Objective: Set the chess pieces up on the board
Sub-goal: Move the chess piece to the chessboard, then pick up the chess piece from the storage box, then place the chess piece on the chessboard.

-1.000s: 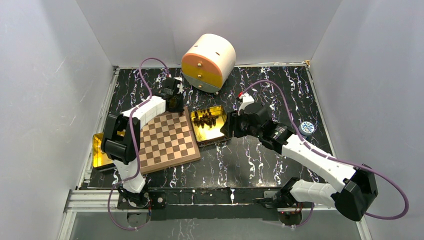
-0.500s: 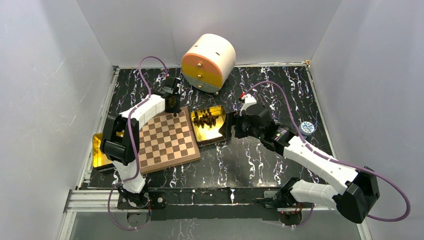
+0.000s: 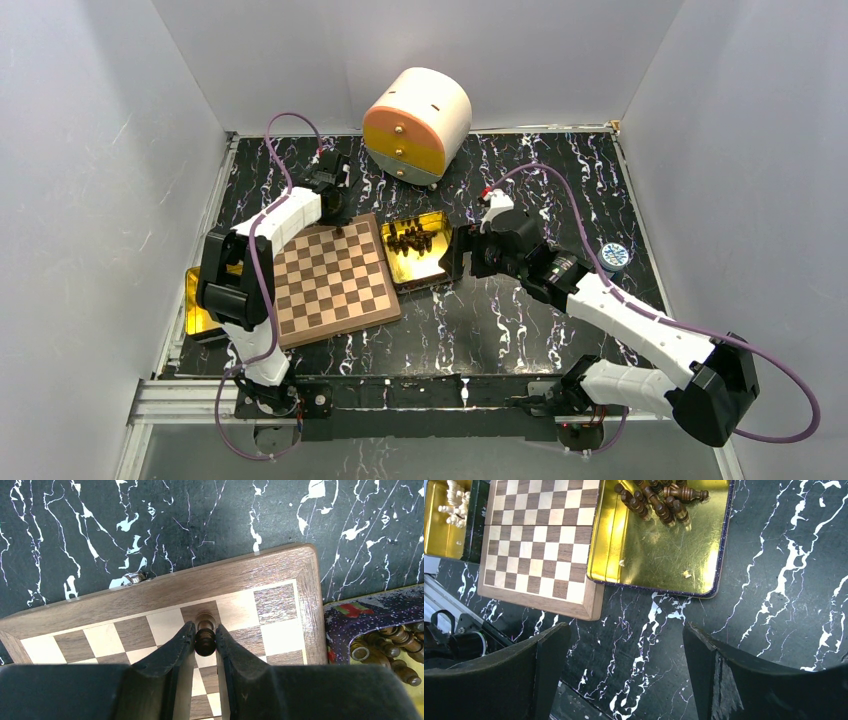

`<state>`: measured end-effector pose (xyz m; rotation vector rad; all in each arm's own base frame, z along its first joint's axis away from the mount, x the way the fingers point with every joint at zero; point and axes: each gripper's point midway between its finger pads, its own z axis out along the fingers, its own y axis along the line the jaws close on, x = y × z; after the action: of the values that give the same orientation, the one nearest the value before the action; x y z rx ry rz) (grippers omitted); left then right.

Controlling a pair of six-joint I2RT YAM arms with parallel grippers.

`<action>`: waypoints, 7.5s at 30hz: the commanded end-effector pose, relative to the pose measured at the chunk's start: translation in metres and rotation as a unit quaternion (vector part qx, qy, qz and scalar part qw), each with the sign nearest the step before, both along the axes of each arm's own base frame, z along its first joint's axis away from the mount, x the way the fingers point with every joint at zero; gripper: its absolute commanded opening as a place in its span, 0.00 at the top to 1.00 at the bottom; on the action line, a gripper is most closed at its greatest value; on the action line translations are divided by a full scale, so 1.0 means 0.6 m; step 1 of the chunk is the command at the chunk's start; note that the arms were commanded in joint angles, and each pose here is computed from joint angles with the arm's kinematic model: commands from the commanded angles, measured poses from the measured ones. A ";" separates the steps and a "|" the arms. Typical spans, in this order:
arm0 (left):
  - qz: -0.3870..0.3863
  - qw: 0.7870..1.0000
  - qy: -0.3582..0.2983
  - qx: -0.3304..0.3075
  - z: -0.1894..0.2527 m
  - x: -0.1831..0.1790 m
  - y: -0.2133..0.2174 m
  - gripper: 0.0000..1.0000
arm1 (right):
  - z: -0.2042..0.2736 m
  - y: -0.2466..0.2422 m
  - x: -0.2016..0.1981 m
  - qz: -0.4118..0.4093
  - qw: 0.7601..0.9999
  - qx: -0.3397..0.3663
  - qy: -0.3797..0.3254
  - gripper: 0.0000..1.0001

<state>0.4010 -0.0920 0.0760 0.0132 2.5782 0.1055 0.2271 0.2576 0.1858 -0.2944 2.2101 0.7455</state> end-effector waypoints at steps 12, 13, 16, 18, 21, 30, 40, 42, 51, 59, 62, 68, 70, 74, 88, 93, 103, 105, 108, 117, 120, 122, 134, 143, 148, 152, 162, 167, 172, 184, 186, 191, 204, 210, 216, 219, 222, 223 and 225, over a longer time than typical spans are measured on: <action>0.009 1.000 -0.009 -0.008 0.016 -0.002 0.010 0.80 | 0.016 -0.001 0.007 -0.010 1.000 0.014 -0.015 0.08; 0.009 1.000 -0.008 -0.009 0.015 -0.002 0.008 0.80 | 0.015 -0.001 0.007 -0.010 1.000 0.013 -0.015 0.08; 0.009 1.000 -0.004 -0.009 0.011 -0.004 0.008 0.79 | 0.017 0.000 0.008 -0.011 1.000 0.014 -0.016 0.07; 0.011 1.000 -0.001 -0.006 0.010 -0.005 0.010 0.78 | 0.015 0.000 0.008 -0.011 1.000 0.013 -0.014 0.07; 0.013 1.000 0.002 -0.002 0.008 -0.007 0.013 0.75 | 0.010 0.001 0.006 -0.009 1.000 0.013 -0.011 0.07; 0.014 1.000 0.006 0.009 0.005 -0.011 0.019 0.76 | 0.005 0.000 0.006 -0.010 1.000 0.011 -0.009 0.07; 0.014 1.000 0.012 0.020 0.009 -0.014 0.026 0.80 | 0.006 0.004 0.007 -0.009 1.000 0.014 -0.008 0.07; 0.012 1.000 0.013 0.021 0.008 -0.014 0.025 0.80 | 0.005 0.005 0.007 -0.008 1.000 0.013 -0.006 0.07; 0.013 1.000 0.019 0.022 0.004 -0.015 0.025 0.68 | 0.002 0.004 0.003 -0.007 1.000 0.015 -0.003 0.07; 0.017 1.000 -0.014 -0.008 0.053 -0.008 0.013 0.46 | 0.000 0.006 0.003 -0.006 1.000 0.016 0.001 0.07; 0.013 0.999 -0.041 -0.030 0.097 -0.007 0.004 0.37 | -0.002 0.012 0.005 -0.003 1.000 0.014 0.007 0.07; -0.021 0.992 -0.082 -0.088 0.174 -0.039 -0.019 0.24 | -0.007 0.034 0.022 0.005 1.000 0.006 0.016 0.18; -0.038 0.990 -0.087 -0.109 0.179 -0.063 -0.027 0.17 | -0.012 0.040 0.033 0.003 1.000 0.000 0.014 0.28; -0.062 0.982 -0.098 -0.152 0.172 -0.118 -0.039 0.14 | -0.038 0.044 0.067 -0.020 0.999 -0.035 0.007 0.43; -0.045 0.980 -0.156 -0.113 0.138 -0.195 0.018 0.11 | -0.125 0.107 0.171 -0.011 0.992 -0.127 0.022 0.63; -0.047 0.978 -0.170 -0.111 0.151 -0.196 0.020 0.10 | -0.135 0.132 0.199 -0.020 0.992 -0.125 0.023 0.58; -0.043 0.977 -0.180 -0.106 0.157 -0.196 0.026 0.09 | -0.173 0.149 0.225 -0.023 0.988 -0.150 0.034 0.61; -0.043 0.977 -0.181 -0.105 0.158 -0.197 0.026 0.09 | -0.176 0.144 0.229 -0.027 0.986 -0.159 0.031 0.62; -0.043 0.977 -0.179 -0.104 0.157 -0.197 0.027 0.09 | -0.181 0.142 0.231 -0.028 0.985 -0.168 0.030 0.64; -0.043 0.978 -0.179 -0.103 0.156 -0.196 0.027 0.09 | -0.173 0.144 0.231 -0.016 0.985 -0.172 0.028 0.80; -0.040 0.978 -0.181 -0.101 0.158 -0.196 0.029 0.09 | -0.155 0.145 0.233 -0.012 0.985 -0.172 0.020 0.84; -0.039 0.977 -0.182 -0.100 0.159 -0.196 0.030 0.09 | -0.143 0.145 0.234 -0.010 0.985 -0.172 0.018 0.86; -0.032 0.978 -0.186 -0.091 0.162 -0.196 0.037 0.09 | -0.080 0.170 0.222 0.015 0.987 -0.160 0.021 0.88; -0.032 0.978 -0.184 -0.089 0.160 -0.196 0.039 0.09 | -0.055 0.156 0.225 -0.004 0.981 -0.193 0.006 0.89; -0.031 0.978 -0.185 -0.088 0.161 -0.196 0.040 0.09 | -0.040 0.156 0.219 -0.001 0.982 -0.191 0.005 0.89; -0.030 0.979 -0.183 -0.087 0.159 -0.195 0.040 0.09 | -0.028 0.163 0.212 0.010 0.984 -0.176 0.003 0.89; 0.011 0.977 -0.206 -0.051 0.180 -0.199 0.076 0.09 | -0.005 0.250 0.184 0.063 0.992 -0.108 0.008 0.89; 0.042 0.970 -0.237 -0.034 0.204 -0.206 0.101 0.09 | -0.007 0.287 0.204 0.070 0.992 -0.108 0.005 0.89; 0.056 0.966 -0.250 -0.027 0.214 -0.210 0.112 0.08 | -0.004 0.323 0.228 0.075 0.992 -0.101 -0.005 0.89; 0.058 0.966 -0.250 -0.024 0.215 -0.211 0.114 0.08 | -0.055 0.384 0.234 0.092 0.990 -0.108 -0.007 0.86; 0.058 0.966 -0.251 -0.025 0.216 -0.211 0.114 0.08 | -0.064 0.390 0.228 0.096 0.989 -0.111 -0.005 0.86; 0.057 0.967 -0.248 -0.025 0.213 -0.211 0.113 0.08 | -0.090 0.400 0.215 0.107 0.987 -0.123 0.000 0.83; 0.056 0.968 -0.244 -0.027 0.208 -0.211 0.111 0.08 | -0.105 0.406 0.215 0.111 0.985 -0.129 0.003 0.70; 0.052 0.970 -0.233 -0.039 0.197 -0.209 0.101 0.07 | -0.058 0.407 0.205 0.120 0.987 -0.108 -0.005 0.56; 0.037 0.972 -0.218 -0.083 0.195 -0.197 0.068 0.12 | -0.004 0.358 0.185 0.112 0.987 -0.112 -0.022 0.54; 0.022 0.973 -0.205 -0.105 0.197 -0.186 0.047 0.22 | 0.013 0.315 0.168 0.102 0.986 -0.125 -0.033 0.53; 0.005 0.975 -0.182 -0.127 0.190 -0.177 0.024 0.32 | 0.027 0.267 0.150 0.084 0.987 -0.130 -0.049 0.52; 0.003 0.976 -0.174 -0.131 0.186 -0.172 0.018 0.34 | 0.028 0.251 0.143 0.078 0.987 -0.132 -0.053 0.52; -0.001 0.978 -0.160 -0.133 0.179 -0.159 0.010 0.38 | 0.030 0.221 0.128 0.069 0.987 -0.133 -0.058 0.51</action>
<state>0.2917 -0.0692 0.1710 -0.1049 2.2510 -0.1290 0.3055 0.4154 0.1651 -0.6803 2.3175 0.4948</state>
